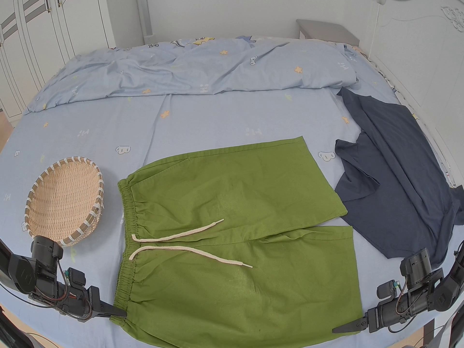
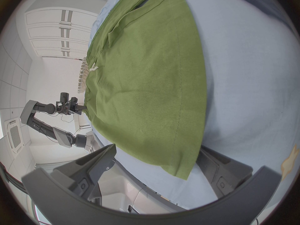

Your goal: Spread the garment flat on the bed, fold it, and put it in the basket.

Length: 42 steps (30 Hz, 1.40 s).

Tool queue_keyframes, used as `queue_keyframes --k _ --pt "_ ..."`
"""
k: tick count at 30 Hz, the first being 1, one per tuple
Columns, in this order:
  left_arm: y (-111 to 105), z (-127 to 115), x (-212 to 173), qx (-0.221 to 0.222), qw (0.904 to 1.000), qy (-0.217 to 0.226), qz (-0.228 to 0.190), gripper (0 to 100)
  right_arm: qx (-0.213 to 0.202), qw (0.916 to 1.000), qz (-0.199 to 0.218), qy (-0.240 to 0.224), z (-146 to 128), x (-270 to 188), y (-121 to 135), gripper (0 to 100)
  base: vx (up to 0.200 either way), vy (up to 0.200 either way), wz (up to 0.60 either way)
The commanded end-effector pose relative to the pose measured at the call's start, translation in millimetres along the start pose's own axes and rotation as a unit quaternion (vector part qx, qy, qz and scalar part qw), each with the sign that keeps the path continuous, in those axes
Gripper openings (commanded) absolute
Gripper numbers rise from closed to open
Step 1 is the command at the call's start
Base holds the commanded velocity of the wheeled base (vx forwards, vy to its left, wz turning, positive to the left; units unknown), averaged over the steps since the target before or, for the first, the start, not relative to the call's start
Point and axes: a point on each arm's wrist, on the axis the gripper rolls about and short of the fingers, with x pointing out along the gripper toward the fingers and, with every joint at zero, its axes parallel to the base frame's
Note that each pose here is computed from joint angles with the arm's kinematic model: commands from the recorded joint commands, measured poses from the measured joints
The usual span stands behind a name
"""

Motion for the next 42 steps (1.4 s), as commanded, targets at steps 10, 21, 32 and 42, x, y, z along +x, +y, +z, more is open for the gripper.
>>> queue_keyframes --k 10,21,32,42 --pt "1.7 0.9 -1.2 -0.005 1.0 -0.004 0.002 0 0.026 0.9996 -0.009 -0.006 -5.8 -7.6 -6.0 0 0.0 0.0 0.0" --pt "2.9 -2.8 -1.3 -0.007 1.0 0.0 0.005 0 0.03 0.9994 -0.017 0.002 -10.9 -12.1 -4.0 0 0.0 0.0 0.0" --pt "-3.2 -0.5 -15.3 -0.02 0.9998 -0.003 0.008 0 0.005 0.9993 -0.014 -0.035 -20.9 -37.0 12.9 0 0.0 0.0 0.0" --pt "-44.2 32.7 -51.5 -0.066 0.9977 -0.013 -0.005 0 -0.016 0.9933 -0.009 -0.114 47.1 -81.7 44.0 0 0.0 0.0 0.0"
